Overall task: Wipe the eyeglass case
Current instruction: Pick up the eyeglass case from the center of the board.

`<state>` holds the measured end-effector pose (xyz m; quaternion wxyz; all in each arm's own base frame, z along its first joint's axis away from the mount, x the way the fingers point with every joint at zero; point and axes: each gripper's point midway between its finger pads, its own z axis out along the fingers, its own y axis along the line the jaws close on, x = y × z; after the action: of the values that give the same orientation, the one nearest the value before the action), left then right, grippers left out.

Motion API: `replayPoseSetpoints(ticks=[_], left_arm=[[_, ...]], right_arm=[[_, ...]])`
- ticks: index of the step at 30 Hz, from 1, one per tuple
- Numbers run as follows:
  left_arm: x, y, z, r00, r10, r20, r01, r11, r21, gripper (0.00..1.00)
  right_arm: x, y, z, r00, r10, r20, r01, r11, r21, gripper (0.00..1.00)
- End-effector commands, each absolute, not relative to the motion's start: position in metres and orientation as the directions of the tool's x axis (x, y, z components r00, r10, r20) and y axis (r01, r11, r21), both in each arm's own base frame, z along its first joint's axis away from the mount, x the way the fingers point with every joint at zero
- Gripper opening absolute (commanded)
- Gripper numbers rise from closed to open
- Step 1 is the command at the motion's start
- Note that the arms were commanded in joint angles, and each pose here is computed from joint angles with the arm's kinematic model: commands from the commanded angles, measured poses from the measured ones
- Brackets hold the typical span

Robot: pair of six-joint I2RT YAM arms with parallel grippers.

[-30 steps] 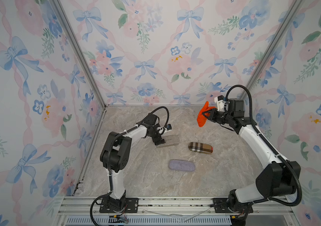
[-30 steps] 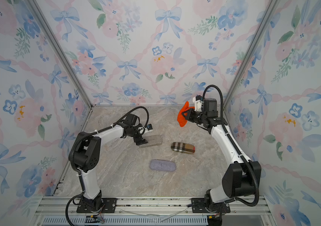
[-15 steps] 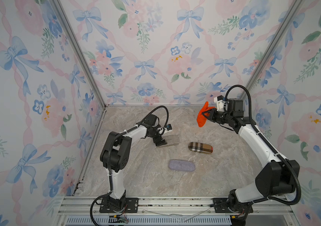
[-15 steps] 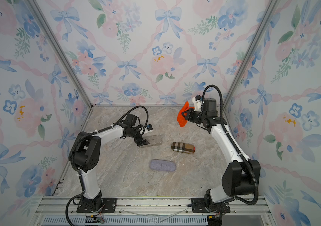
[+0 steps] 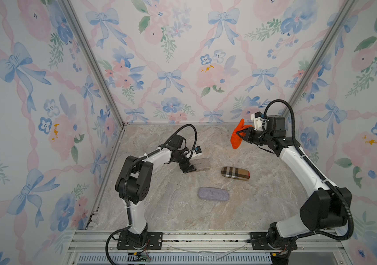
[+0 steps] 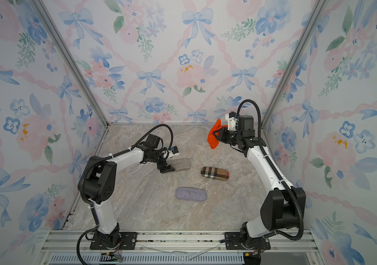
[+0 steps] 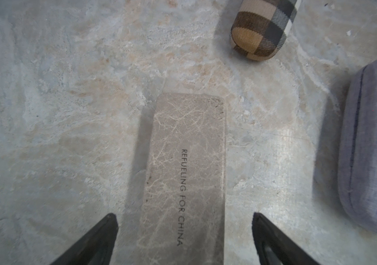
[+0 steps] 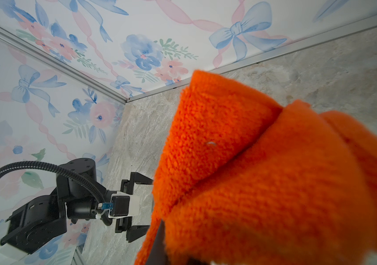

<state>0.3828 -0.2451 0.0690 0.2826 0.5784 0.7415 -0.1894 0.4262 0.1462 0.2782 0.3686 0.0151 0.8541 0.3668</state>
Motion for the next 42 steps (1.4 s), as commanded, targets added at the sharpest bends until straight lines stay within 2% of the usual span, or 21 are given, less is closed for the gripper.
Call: replayPoseSetpoints(ticks=[1, 13, 19, 25, 35, 38, 42], left_arm=[[0.373, -0.242, 0.05, -0.222, 0.763, -0.607, 0.964, 0.266, -0.018, 0.94], [0.376, -0.23, 0.023, -0.263, 0.804, -0.534, 0.954, 0.299, -0.02, 0.94], [0.367, -0.221, 0.011, -0.307, 0.812, -0.496, 0.943, 0.331, -0.04, 0.88], [0.366, -0.222, 0.007, -0.312, 0.824, -0.473, 0.939, 0.342, -0.024, 0.77], [0.375, -0.23, 0.035, -0.298, 0.808, -0.508, 0.93, 0.366, 0.038, 0.47], [0.379, -0.237, 0.053, -0.282, 0.794, -0.539, 0.919, 0.385, 0.087, 0.43], [0.378, -0.25, 0.09, -0.257, 0.757, -0.6, 0.902, 0.411, 0.133, 0.44]], right_arm=[[0.424, 0.156, 0.291, -0.72, 0.3, -0.626, -0.288, 0.691, 0.663, 0.0], [0.428, 0.16, 0.29, -0.728, 0.31, -0.611, -0.292, 0.667, 0.686, 0.0], [0.431, 0.161, 0.293, -0.731, 0.302, -0.612, -0.301, 0.663, 0.686, 0.0], [0.432, 0.161, 0.294, -0.729, 0.309, -0.61, -0.301, 0.657, 0.692, 0.0], [0.42, 0.158, 0.297, -0.731, 0.308, -0.609, -0.298, 0.659, 0.691, 0.0], [0.411, 0.159, 0.299, -0.736, 0.288, -0.612, -0.305, 0.666, 0.68, 0.0], [0.399, 0.159, 0.293, -0.754, 0.261, -0.603, -0.297, 0.683, 0.667, 0.0]])
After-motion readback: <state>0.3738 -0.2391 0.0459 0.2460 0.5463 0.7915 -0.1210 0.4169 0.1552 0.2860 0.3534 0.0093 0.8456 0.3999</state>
